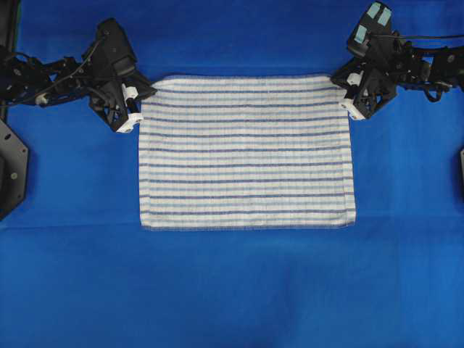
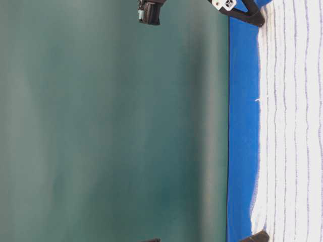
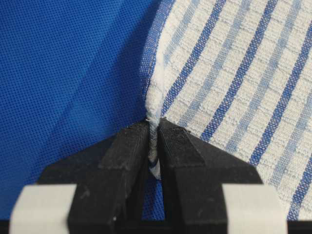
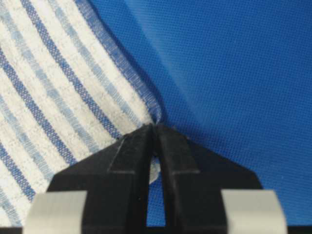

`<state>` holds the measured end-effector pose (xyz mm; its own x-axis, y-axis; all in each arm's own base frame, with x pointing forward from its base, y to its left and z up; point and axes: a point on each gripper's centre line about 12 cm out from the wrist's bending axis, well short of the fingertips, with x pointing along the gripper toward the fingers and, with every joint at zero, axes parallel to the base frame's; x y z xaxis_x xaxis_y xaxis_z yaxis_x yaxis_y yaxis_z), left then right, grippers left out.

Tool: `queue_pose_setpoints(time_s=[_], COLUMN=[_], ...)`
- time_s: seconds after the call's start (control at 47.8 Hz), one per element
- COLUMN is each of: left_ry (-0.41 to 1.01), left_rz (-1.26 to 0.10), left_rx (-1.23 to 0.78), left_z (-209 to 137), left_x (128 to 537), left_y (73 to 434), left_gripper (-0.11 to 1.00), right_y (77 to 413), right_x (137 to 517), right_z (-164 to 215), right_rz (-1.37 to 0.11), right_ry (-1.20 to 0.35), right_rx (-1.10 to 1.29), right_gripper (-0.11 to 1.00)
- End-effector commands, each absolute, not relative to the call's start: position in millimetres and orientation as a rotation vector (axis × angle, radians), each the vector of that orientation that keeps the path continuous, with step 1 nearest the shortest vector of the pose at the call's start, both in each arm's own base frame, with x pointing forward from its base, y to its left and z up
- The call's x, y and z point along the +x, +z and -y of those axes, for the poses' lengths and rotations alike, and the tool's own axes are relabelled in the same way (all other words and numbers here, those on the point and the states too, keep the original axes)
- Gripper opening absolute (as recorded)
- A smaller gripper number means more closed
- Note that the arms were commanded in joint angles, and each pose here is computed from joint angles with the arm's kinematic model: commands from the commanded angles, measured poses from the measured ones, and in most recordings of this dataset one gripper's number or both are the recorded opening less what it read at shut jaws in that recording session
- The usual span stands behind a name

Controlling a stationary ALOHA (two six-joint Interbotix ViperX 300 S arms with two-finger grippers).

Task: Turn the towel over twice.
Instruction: 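Lift the far corners with both grippers and pull them back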

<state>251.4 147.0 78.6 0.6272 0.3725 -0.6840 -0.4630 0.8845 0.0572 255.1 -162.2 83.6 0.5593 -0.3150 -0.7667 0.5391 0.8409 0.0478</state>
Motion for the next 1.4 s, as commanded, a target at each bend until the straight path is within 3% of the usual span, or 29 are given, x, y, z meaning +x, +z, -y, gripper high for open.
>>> queue_pose_setpoints(time_s=[0.0,0.188,0.606,1.045,1.38], left_ry=[0.489,0.498,0.584,0.677,0.712], left_rz=[-0.72,-0.678,-0.572,-0.416,-0.349], left_rx=[-0.112,-0.065,-0.003,0.065,0.088], left_z=[-153.2,-164.7,-200.1,-230.9,-238.6], left_x=[256.5,264.8,265.3,262.7,257.8], left_y=[88.6,110.8,164.2,226.6,268.6], left_gripper=[0.03,0.03,0.03,0.03,0.03], right_y=[88.7,101.8,153.3,247.5,290.3], right_x=[254.2,256.4,252.1,264.3,260.6], right_z=[162.9,167.4,215.2,252.0,252.5], right_rz=[-0.822,-0.782,-0.675,-0.595,-0.521], right_ry=[-0.517,-0.526,-0.638,-0.732,-0.765], right_rx=[0.289,0.275,0.192,-0.001,-0.061], right_gripper=[0.06,0.06,0.06,0.06,0.06])
